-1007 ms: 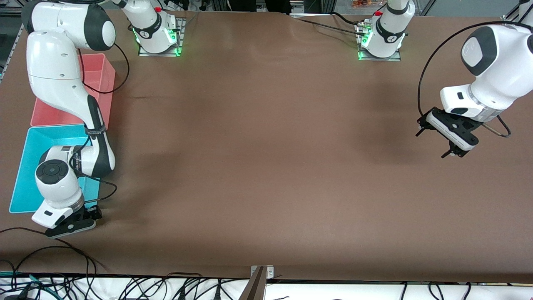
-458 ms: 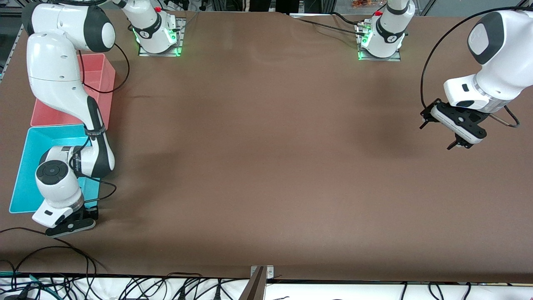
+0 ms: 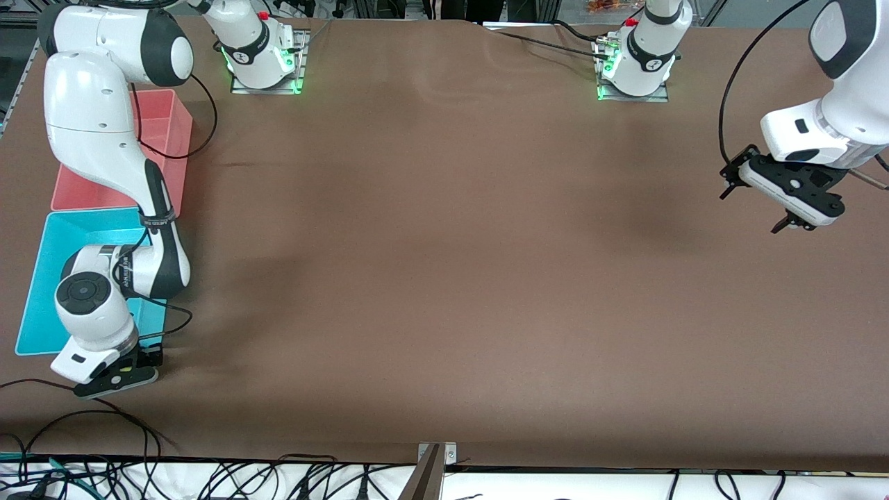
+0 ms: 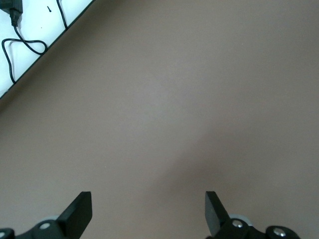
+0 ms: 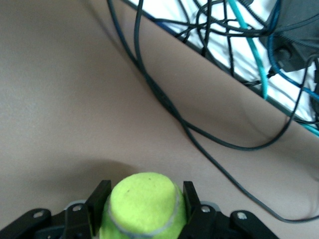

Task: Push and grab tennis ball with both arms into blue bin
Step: 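Carry the ball into the blue bin and open the right gripper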

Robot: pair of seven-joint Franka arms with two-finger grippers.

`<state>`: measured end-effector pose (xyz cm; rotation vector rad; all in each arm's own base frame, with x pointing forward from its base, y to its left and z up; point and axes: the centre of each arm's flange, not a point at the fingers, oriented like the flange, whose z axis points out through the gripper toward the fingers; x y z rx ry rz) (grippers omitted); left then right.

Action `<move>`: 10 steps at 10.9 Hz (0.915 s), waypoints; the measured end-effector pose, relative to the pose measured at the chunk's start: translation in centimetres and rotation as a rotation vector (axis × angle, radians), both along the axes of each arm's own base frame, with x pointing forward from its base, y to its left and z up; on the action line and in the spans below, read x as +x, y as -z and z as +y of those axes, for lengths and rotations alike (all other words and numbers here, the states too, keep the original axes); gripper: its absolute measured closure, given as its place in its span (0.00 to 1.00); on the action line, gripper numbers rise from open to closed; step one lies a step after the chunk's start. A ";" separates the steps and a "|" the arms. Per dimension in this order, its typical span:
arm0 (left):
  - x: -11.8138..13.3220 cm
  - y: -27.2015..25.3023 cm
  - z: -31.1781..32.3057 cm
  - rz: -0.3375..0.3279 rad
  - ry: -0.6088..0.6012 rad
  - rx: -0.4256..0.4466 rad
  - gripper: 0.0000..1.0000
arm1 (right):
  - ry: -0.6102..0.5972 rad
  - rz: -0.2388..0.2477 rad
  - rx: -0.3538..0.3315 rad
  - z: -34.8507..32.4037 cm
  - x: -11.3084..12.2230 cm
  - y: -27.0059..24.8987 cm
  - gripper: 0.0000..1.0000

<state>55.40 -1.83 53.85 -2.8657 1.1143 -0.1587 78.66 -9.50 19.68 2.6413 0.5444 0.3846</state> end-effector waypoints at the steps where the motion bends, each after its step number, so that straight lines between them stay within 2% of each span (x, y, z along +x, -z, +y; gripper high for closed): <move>1: -0.1 -0.9 -0.2 0.010 -0.005 0.003 0.00 | 0.004 0.001 -0.004 0.2 0.4 -1.1 0.36; 3: -0.3 -2.4 -0.1 0.035 -0.010 0.010 0.00 | 0.004 0.003 -0.007 0.6 1.0 -3.6 0.36; 7: -0.8 -4.5 0.2 0.068 -0.015 0.046 0.00 | -0.010 0.053 -0.049 -0.3 0.9 -11.4 0.36; 9: -1.2 -6.5 0.5 0.075 -0.024 0.063 0.00 | 0.036 0.125 -0.053 -1.0 -0.2 -14.8 0.36; 10: -1.3 -7.1 0.8 0.074 -0.027 0.091 0.00 | 0.069 0.184 -0.032 -1.3 -1.0 -15.5 0.36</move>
